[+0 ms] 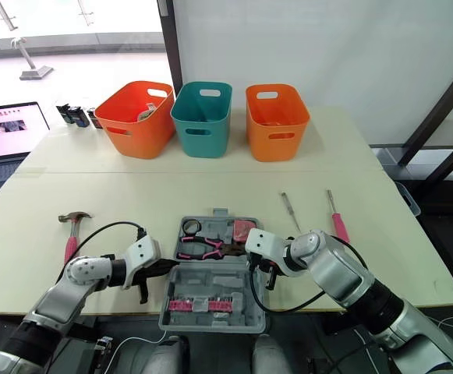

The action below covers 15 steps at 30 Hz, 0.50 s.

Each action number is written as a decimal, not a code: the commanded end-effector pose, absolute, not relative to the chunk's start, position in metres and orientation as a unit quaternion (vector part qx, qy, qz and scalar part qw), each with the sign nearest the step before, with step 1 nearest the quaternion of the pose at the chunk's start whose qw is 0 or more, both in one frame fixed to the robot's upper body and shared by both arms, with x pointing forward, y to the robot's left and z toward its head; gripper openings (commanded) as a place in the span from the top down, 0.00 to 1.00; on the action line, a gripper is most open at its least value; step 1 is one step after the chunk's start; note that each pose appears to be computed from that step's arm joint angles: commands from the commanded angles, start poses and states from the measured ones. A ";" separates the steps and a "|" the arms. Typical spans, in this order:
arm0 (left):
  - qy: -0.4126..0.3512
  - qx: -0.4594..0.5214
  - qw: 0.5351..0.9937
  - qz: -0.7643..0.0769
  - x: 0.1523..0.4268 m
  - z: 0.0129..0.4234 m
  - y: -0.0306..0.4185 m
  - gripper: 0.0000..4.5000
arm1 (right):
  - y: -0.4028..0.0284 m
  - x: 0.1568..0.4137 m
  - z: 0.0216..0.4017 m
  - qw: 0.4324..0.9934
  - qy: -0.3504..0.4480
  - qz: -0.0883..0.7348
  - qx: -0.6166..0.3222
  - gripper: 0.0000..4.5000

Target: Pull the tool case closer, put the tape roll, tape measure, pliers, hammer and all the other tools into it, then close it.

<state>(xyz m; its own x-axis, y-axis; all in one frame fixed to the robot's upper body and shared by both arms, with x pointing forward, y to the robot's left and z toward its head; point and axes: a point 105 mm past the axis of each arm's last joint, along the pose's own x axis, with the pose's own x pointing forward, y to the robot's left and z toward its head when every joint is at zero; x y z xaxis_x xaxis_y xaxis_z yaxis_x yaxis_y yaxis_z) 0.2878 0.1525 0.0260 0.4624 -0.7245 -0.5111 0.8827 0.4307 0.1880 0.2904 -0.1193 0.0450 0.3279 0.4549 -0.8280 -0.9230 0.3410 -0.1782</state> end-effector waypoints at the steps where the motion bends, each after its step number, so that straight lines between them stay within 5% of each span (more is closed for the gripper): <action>1: 0.173 0.234 0.824 -0.486 0.300 0.026 0.144 0.99 | -0.108 0.306 0.058 0.754 0.306 0.465 -0.350 1.00; 9: 0.160 0.247 0.833 -0.468 0.335 0.034 0.145 0.99 | -0.117 0.355 0.069 0.794 0.270 0.403 -0.367 1.00; 15: 0.158 0.248 0.847 -0.443 0.350 0.036 0.156 0.99 | -0.115 0.361 0.065 0.789 0.272 0.407 -0.371 1.00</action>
